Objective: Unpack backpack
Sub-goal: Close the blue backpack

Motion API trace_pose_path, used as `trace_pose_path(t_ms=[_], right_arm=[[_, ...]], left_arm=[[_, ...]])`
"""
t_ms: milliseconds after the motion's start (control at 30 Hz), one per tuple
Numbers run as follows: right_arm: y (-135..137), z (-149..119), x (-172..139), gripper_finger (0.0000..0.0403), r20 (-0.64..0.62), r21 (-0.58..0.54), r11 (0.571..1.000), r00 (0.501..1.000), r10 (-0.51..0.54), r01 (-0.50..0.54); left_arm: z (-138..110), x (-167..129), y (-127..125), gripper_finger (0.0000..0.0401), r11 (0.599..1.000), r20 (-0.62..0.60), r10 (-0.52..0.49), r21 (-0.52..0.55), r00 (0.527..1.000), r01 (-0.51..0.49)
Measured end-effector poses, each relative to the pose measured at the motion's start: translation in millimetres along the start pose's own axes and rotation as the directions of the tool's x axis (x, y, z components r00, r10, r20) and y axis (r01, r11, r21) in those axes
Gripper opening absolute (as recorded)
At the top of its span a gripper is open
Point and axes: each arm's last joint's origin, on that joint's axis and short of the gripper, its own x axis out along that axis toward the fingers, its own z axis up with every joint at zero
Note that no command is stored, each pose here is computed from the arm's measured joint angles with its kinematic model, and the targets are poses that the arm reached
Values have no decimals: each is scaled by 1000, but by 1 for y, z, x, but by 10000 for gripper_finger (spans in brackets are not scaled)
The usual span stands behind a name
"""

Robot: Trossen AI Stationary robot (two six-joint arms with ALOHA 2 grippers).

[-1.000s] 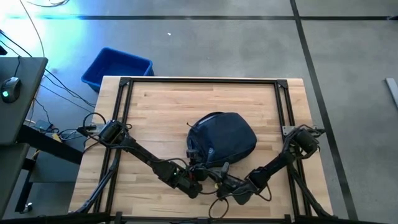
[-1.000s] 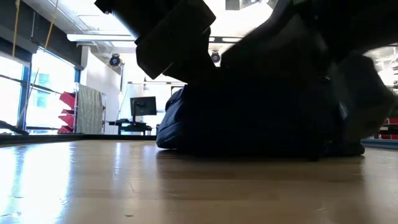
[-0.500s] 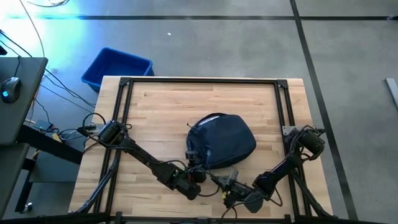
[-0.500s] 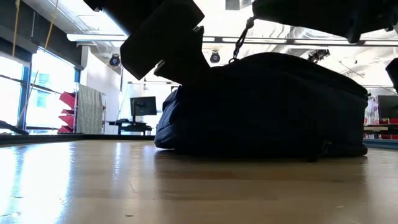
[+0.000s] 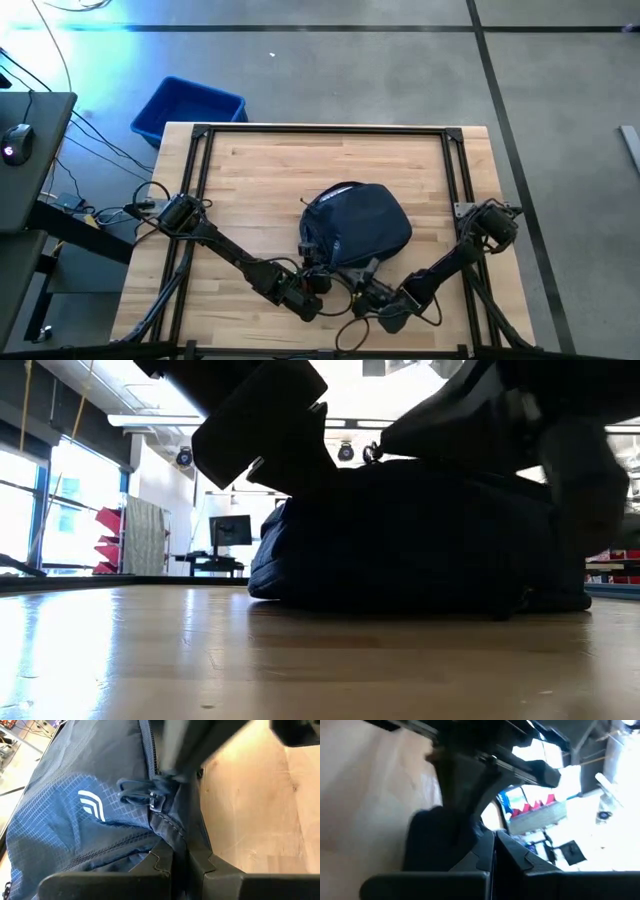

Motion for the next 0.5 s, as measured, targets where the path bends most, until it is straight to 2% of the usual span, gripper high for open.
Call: trace_pose_path(t_ms=[67, 200, 300, 400, 500], right_arm=[[-6, 2, -2, 0, -12, 1, 1000, 1000, -22, 22], [-23, 5, -11, 0, -36, 65, 997, 998, -42, 44], [-34, -3, -17, 0, -52, 144, 989, 998, 41, -33], [-42, -21, -23, 0, -117, 247, 959, 978, 171, -138], [-48, -40, -34, 0, -220, 266, 952, 952, 212, -150]], left_arm=[[-2, -1, -1, 0, 999, -9, 7, 37, 1000, -7], [-13, -7, -6, 0, 985, -31, 97, 149, 995, -92], [-19, -11, -9, 0, 971, -37, 152, 190, 988, -142], [-25, -15, -9, 0, 962, -52, 193, 206, 980, -178], [-30, -16, -7, 0, 956, -65, 226, 209, 972, -208]])
